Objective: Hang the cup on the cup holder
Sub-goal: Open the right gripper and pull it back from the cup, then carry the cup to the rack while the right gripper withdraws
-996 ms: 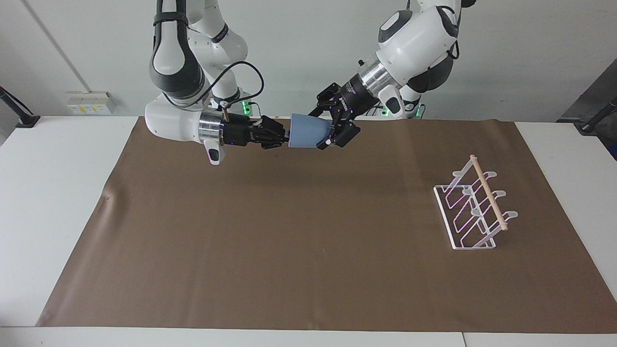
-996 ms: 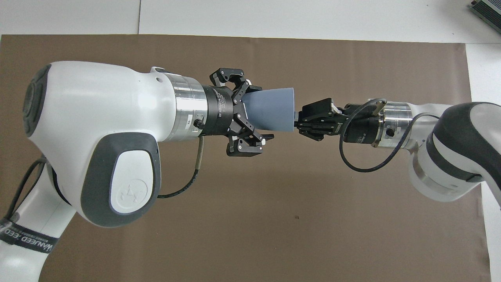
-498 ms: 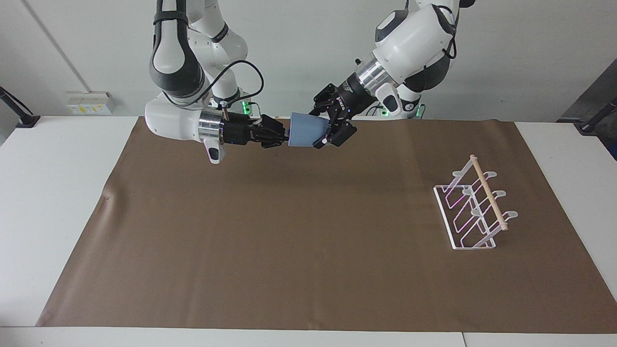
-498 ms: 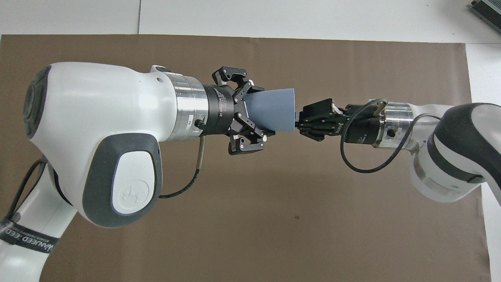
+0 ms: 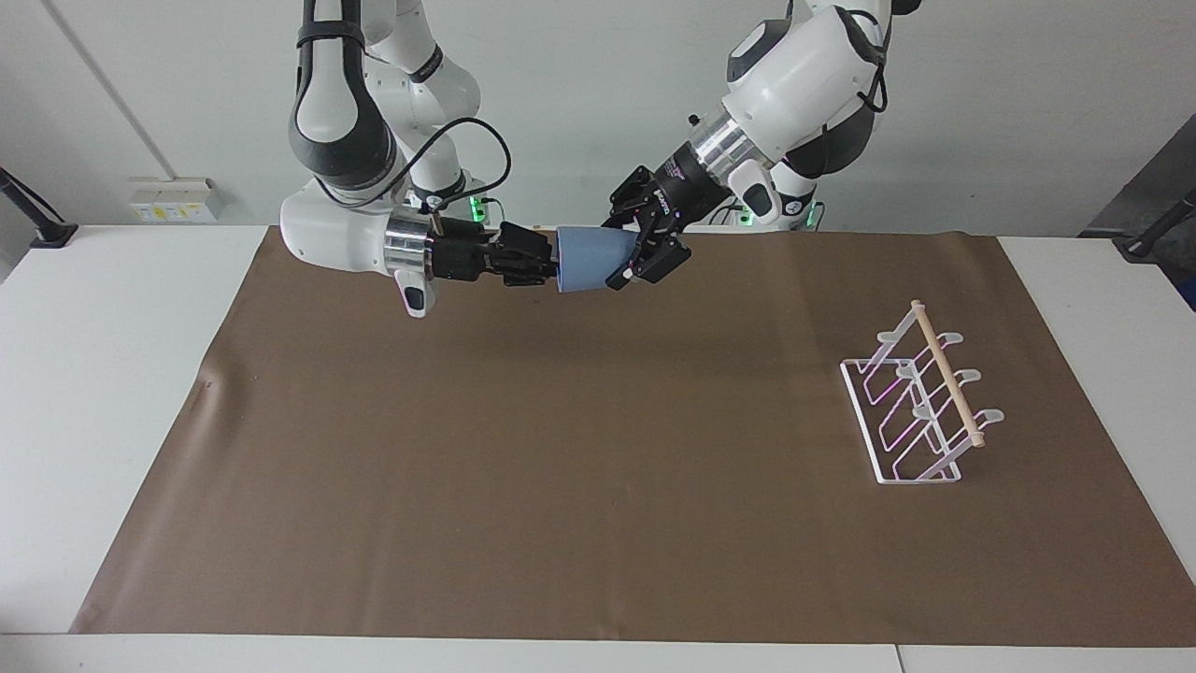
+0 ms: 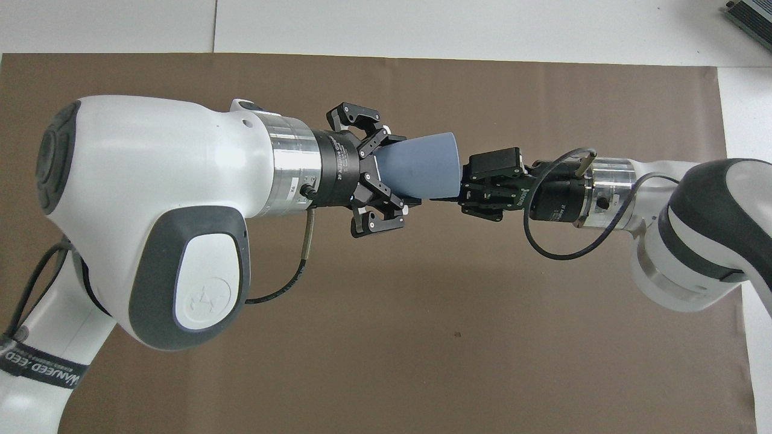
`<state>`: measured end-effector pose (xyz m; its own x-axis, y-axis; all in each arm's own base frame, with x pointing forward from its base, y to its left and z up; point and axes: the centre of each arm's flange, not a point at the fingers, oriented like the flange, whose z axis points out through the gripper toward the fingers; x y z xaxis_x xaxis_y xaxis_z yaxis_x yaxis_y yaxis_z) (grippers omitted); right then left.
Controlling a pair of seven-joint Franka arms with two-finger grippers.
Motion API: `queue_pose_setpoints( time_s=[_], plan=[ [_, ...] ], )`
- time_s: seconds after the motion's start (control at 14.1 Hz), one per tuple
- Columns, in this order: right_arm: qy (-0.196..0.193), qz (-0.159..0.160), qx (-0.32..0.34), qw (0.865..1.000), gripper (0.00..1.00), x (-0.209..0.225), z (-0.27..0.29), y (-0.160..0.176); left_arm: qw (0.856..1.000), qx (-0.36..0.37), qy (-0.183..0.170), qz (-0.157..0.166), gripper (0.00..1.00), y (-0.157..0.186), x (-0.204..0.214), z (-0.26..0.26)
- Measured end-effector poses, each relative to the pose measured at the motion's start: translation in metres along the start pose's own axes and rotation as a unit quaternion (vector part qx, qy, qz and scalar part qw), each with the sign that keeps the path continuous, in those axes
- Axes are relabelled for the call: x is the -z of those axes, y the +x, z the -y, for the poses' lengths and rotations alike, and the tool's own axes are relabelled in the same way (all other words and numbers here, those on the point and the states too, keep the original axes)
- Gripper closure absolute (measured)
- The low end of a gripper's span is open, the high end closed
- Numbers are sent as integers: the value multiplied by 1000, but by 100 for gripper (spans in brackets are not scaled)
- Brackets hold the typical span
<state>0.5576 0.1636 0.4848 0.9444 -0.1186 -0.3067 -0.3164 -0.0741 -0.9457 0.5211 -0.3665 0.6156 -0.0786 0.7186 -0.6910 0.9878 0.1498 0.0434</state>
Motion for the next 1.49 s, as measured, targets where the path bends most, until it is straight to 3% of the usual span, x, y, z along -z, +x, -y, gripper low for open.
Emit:
queue_pose_setpoints(
  time_s=[0.07, 0.43, 0.78, 0.93, 1.14, 1.21, 1.28, 1.49],
  plan=[
    [0, 0, 0, 1000, 44, 0, 0, 0, 1000, -6, -3, -7, 21, 1, 0, 0],
    [-8, 1, 2, 1000, 42, 0, -1, 0, 999, -26, -13, -36, 21, 4, 0, -1],
    [-106, 6, 28, 994, 33, 14, -17, 2, 993, -71, -5, -90, 21, 13, -3, 1],
    [-157, -1, 43, 987, 20, 30, -22, 7, 989, -86, -16, -120, 21, 22, 1, -7],
    [-244, -8, 78, 967, 18, 56, -19, 12, 982, -112, -20, -152, 21, 35, 10, -16],
    [-274, -8, 92, 957, 12, 61, -16, 13, 979, -123, -16, -161, 21, 39, 11, -18],
    [-311, -7, 109, 944, 1, 66, -13, 13, 975, -139, -12, -173, 21, 45, 13, -21],
    [-419, -15, 156, 895, 0, 80, -8, 18, 957, -174, -18, -232, 21, 64, 20, -30]
  ],
)
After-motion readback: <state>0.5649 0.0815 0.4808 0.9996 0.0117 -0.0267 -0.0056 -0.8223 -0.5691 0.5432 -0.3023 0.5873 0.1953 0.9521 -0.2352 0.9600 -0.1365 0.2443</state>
